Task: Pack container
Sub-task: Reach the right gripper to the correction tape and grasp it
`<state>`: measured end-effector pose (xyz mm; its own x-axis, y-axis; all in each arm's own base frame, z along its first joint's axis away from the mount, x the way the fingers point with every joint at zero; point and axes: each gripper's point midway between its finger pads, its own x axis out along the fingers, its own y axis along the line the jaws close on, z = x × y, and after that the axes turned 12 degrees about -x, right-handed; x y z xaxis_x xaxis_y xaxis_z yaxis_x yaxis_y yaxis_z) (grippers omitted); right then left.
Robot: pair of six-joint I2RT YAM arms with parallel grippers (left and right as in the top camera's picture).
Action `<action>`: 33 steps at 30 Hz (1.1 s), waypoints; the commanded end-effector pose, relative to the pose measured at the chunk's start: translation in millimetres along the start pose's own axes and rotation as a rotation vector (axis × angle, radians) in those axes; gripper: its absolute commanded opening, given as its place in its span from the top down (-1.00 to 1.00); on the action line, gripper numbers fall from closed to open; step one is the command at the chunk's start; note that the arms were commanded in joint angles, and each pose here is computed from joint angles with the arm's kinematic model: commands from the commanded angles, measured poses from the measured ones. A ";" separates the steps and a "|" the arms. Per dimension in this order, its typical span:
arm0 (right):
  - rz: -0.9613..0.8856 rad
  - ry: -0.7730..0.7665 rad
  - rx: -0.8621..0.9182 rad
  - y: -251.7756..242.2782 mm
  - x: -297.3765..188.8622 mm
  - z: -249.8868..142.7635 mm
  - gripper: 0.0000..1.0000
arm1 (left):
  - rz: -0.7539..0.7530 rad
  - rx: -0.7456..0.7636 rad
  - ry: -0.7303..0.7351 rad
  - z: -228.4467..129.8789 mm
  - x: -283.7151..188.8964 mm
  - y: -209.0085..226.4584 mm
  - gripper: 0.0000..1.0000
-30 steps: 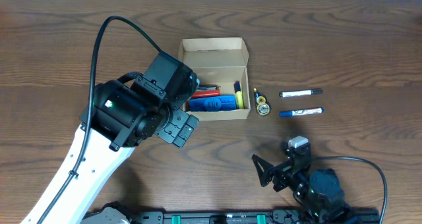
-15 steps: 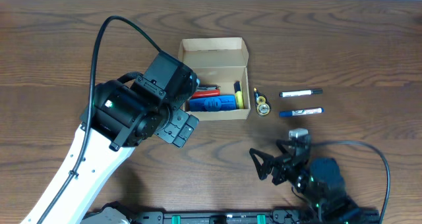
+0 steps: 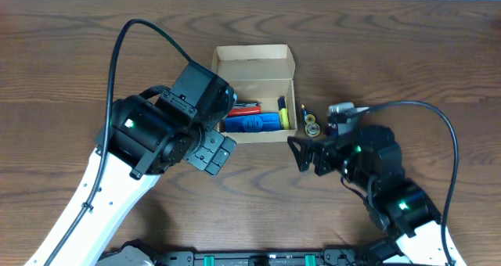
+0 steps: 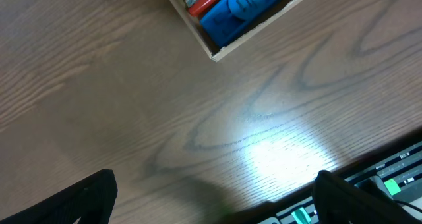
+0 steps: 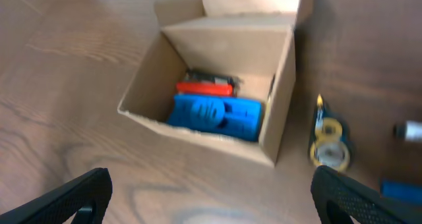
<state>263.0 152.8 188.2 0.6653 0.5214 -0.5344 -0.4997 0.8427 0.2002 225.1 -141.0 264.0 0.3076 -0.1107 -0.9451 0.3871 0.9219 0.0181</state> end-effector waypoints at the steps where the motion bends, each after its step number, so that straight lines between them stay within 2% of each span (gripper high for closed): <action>1: -0.051 -0.003 -0.061 -13.2 4.3 8.8 -0.99 | -0.001 -0.012 -0.008 0.0 -3.1 0.5 -0.90; 6: -0.154 0.171 -0.004 -55.0 21.5 -10.0 -0.98 | -0.001 -0.012 -0.008 0.0 -3.1 0.5 -0.91; 9: -0.201 0.270 -0.005 -79.6 29.6 -14.9 -0.90 | -0.001 -0.012 -0.008 0.0 -3.1 0.5 -0.90; 16: -0.228 0.402 -0.099 -112.7 57.6 -30.1 -0.82 | -0.001 -0.012 -0.008 0.0 -3.1 0.5 -0.90; 33: -0.194 0.548 -0.188 -119.5 120.7 -82.7 -0.73 | -0.001 -0.012 -0.008 0.0 -3.1 0.5 -0.90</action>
<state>352.1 98.5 36.5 0.3955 0.1956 -0.8974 -0.4913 0.8706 -0.0268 225.2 -141.0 264.1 0.3081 -0.1105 -0.9449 0.3870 0.9219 0.0183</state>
